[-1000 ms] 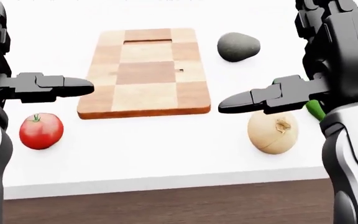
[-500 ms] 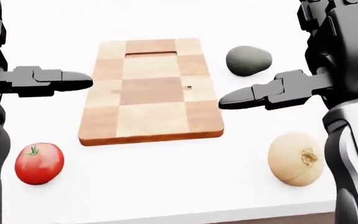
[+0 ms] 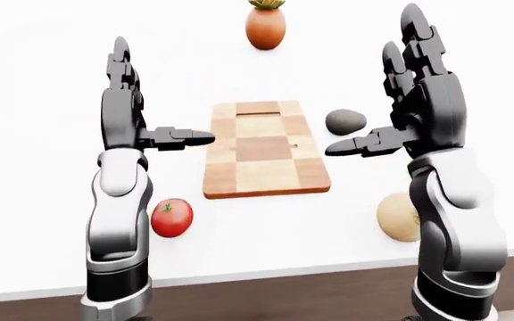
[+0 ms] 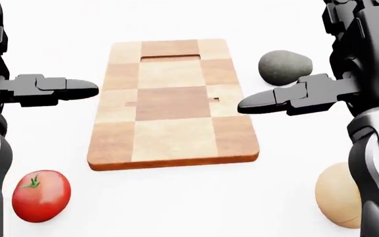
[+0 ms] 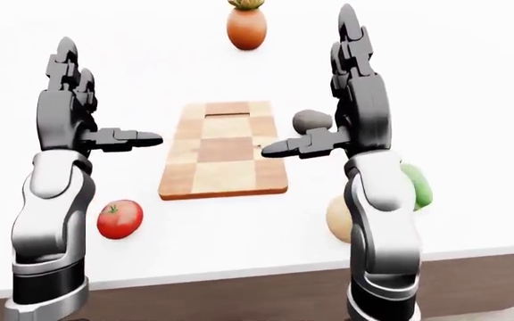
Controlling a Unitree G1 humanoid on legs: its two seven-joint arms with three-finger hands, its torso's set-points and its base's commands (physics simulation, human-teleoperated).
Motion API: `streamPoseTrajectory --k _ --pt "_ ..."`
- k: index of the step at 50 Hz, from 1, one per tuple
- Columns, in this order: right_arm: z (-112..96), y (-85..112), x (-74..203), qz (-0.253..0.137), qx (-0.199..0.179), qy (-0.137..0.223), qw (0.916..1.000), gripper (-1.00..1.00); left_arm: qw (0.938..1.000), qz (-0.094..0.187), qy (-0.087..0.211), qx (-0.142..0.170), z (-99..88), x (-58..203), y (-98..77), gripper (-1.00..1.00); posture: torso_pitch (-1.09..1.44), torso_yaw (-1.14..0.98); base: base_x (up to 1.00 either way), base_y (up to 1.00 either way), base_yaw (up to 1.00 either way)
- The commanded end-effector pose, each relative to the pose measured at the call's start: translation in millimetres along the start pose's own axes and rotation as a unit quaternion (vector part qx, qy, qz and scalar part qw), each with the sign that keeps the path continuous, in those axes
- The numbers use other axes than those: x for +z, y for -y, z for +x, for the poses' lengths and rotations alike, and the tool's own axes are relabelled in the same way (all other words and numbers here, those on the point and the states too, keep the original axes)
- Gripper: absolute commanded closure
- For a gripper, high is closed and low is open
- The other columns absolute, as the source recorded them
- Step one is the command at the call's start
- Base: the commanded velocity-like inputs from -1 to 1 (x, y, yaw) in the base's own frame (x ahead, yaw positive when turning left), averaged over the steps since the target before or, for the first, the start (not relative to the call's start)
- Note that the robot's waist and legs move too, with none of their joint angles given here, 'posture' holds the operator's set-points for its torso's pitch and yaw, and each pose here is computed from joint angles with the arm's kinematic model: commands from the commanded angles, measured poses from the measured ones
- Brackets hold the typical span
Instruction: Place the avocado, onion, tomato and bell pepper on the cutting board.
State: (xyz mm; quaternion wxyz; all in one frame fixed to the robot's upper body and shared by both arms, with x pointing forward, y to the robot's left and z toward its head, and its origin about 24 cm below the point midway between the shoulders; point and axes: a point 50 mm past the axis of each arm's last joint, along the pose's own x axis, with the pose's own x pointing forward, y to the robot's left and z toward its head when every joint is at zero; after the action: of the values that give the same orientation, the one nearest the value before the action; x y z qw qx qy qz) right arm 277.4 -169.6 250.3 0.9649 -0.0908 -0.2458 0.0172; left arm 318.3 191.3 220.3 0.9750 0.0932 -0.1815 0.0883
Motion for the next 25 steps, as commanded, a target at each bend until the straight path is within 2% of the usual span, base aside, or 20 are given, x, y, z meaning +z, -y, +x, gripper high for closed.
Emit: streamPoseTrajectory --k 1,8,16,22,25 --pt "1 1.3 17 -0.007 -0.002 0.041 0.9991 -1.00 0.9991 0.001 0.042 0.002 1.0 16 -3.1 -1.00 0.00 0.00 0.00 0.00 0.00" --pt "-11 4.0 29 -0.021 0.010 0.052 0.9984 -1.00 0.9991 0.004 0.042 0.010 0.0 16 -9.7 -1.00 0.00 0.00 0.00 0.00 0.00" --pt "-27 14.4 37 -0.076 0.031 0.009 0.9966 -1.00 0.9990 0.006 0.044 0.010 2.6 16 -10.5 -1.00 0.00 0.00 0.00 0.00 0.00" --pt "-39 24.2 52 -0.146 0.073 -0.037 0.9859 -1.00 0.9990 0.005 0.044 0.010 4.2 15 -10.2 -1.00 0.00 0.00 0.00 0.00 0.00" --pt "-45 28.6 60 -0.162 0.087 -0.054 0.9815 -1.00 0.9991 0.004 0.042 0.009 3.9 12 -9.3 -1.00 0.00 0.00 0.00 0.00 0.00"
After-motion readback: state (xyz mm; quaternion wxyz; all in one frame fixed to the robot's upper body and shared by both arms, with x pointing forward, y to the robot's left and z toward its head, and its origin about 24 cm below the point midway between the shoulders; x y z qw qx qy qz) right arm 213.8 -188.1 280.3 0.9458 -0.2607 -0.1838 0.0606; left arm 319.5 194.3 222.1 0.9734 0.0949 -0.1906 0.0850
